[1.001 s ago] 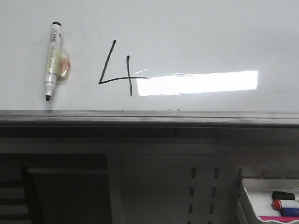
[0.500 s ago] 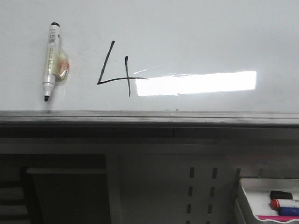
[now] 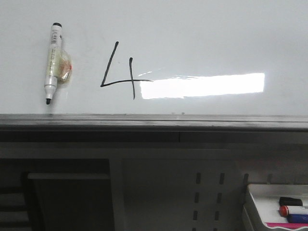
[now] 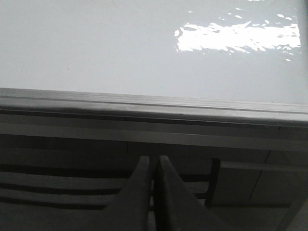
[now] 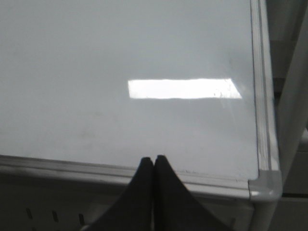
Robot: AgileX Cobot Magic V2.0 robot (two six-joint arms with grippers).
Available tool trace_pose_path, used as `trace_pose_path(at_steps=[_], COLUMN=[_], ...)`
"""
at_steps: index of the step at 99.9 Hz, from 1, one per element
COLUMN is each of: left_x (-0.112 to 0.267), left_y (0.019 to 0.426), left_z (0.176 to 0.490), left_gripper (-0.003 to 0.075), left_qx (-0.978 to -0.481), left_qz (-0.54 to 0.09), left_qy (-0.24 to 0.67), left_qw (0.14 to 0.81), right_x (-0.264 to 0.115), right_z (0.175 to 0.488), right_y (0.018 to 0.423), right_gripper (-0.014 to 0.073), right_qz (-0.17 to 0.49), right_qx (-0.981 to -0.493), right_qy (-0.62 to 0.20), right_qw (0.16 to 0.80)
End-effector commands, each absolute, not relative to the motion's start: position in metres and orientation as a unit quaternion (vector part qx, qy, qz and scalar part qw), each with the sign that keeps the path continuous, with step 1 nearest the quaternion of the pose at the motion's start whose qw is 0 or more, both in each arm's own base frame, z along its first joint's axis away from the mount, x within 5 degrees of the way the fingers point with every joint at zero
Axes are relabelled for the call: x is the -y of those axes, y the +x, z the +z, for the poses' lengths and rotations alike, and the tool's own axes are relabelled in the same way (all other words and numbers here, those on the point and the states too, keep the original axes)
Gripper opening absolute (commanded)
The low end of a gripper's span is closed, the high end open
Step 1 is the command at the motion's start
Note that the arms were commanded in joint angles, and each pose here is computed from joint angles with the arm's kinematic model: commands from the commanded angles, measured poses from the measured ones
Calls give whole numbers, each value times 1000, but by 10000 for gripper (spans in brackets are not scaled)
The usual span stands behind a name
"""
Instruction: Write number 4 on whiteboard
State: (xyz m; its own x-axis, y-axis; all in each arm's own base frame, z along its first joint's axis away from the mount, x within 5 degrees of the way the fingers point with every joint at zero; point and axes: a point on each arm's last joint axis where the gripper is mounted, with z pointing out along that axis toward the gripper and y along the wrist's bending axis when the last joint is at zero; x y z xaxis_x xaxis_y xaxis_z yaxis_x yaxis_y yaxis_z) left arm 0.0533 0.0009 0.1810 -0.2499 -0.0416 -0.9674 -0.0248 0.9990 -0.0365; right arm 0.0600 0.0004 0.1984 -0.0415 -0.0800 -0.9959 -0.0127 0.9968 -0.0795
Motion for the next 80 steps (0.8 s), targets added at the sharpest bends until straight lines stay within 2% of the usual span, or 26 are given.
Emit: trace_pose_path(at_steps=[1, 16, 80], left_x=[-1, -1, -1], left_y=[54, 54, 54], left_z=[176, 176, 176], left_gripper=[-20, -20, -20], left_qx=[-779, -779, -779], left_qz=[-12, -12, -12], left_qy=[-25, -25, -25], left_qw=[627, 627, 627], right_x=[1, 2, 2], right_z=[187, 174, 174], right_y=[57, 53, 53], right_gripper=[-64, -64, -64], right_qz=[-33, -36, -36], right_qx=[-740, -788, -787], right_qy=[-30, -27, -27], right_qw=[671, 614, 616])
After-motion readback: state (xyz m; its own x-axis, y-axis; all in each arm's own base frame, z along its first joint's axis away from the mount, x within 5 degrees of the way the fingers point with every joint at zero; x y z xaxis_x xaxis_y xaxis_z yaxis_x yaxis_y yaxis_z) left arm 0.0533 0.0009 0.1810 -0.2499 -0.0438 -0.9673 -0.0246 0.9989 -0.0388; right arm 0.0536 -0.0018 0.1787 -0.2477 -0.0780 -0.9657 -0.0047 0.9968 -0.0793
